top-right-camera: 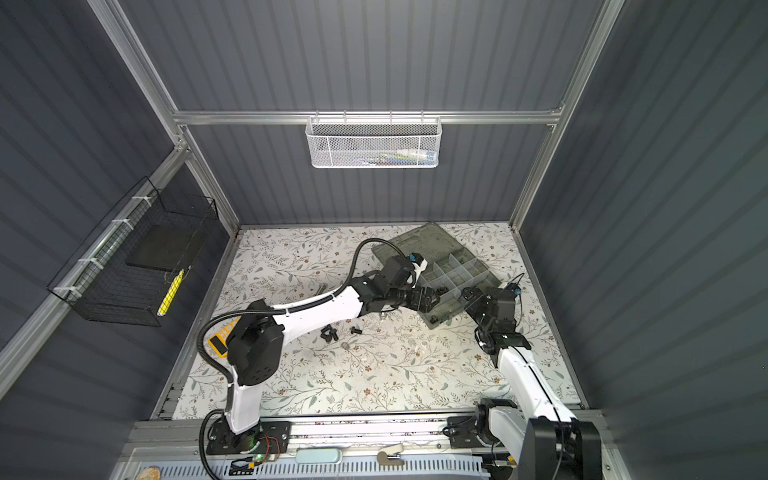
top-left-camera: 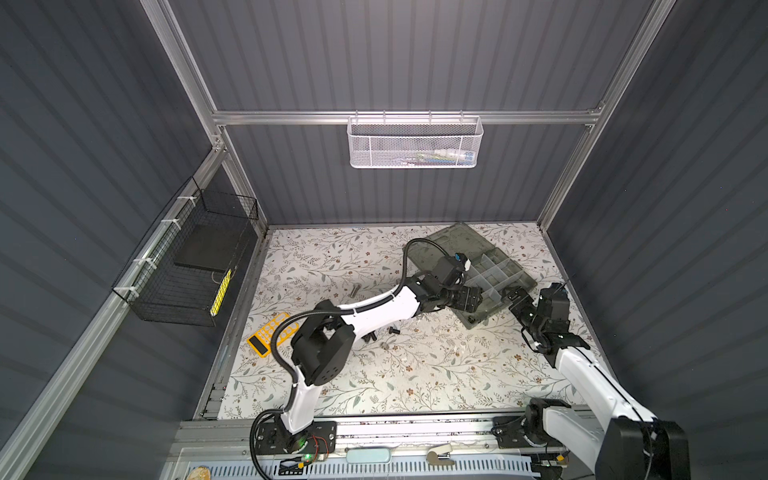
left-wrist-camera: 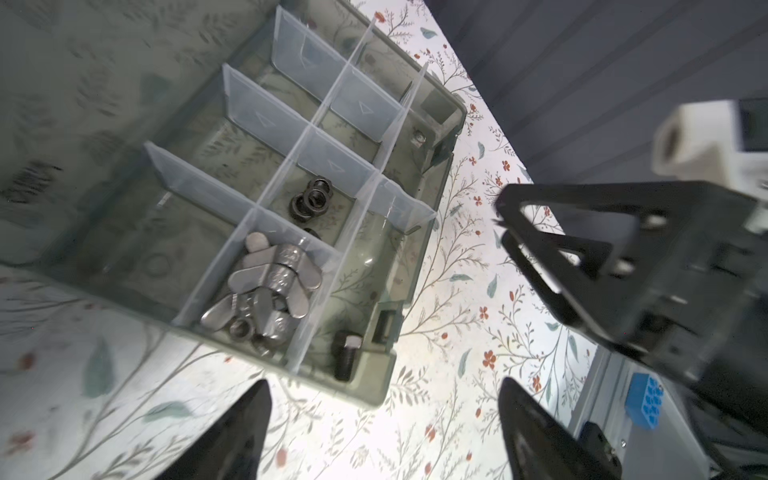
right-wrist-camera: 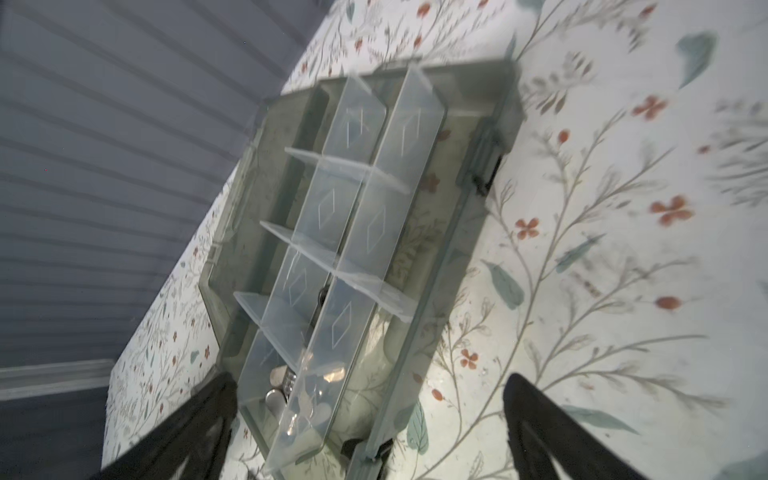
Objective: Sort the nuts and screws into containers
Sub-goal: 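Lower the black bolt into a compartment and open the left gripper, then withdraw the left gripper from the box back over the parts pile, then move the right gripper over the parts pile while the left gripper hovers nearby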
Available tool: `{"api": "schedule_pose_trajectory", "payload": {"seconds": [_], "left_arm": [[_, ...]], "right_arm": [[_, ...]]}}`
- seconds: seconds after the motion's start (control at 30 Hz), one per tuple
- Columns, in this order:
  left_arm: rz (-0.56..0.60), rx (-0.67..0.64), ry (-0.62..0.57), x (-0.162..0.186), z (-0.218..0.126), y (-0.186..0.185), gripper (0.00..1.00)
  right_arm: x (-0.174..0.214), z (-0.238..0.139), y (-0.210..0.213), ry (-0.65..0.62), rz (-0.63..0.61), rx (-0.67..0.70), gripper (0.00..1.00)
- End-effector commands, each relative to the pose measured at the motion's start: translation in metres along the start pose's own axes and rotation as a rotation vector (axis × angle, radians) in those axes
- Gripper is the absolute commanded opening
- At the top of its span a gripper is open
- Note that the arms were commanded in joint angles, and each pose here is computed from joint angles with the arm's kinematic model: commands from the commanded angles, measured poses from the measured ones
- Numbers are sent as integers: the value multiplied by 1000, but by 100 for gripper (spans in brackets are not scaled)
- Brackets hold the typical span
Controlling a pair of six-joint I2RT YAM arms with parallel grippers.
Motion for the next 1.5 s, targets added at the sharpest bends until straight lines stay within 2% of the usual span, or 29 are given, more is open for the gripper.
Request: {"api": "schedule_pose_trajectory", "payload": {"seconds": [0.0,0.2,0.43,0.63,0.87,1.13,1.47], "left_arm": [[39,-59,-50,0,-33,8,100],[4,-135,-90,10,-75,45,100],[-97,-184,-150,16,-121,94,100],[-95,-267,-168,25,-145,116,100],[-108,-332,-163,29,-150,141,100],[-131,-343,-160,32,-147,157,100],[-226,-338,-147,44,-151,191,100]], "right_arm": [[5,12,11,103,18,-110,99],[22,29,21,201,-36,-121,99],[34,47,45,263,-108,-152,99],[45,59,67,302,-143,-171,99],[53,69,92,332,-170,-202,99],[63,71,121,376,-230,-252,99],[78,47,153,428,-378,-322,99]]}}
Point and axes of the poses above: each gripper's point midway between its finger pads, its own z axis out along the fingers, its own y axis along the line the jaws close on, x = y × z, the point moved 8 cm from there along -z, back along the fingers, and after that the axes turned 13 degrees about -z, right-handed, at the moved point
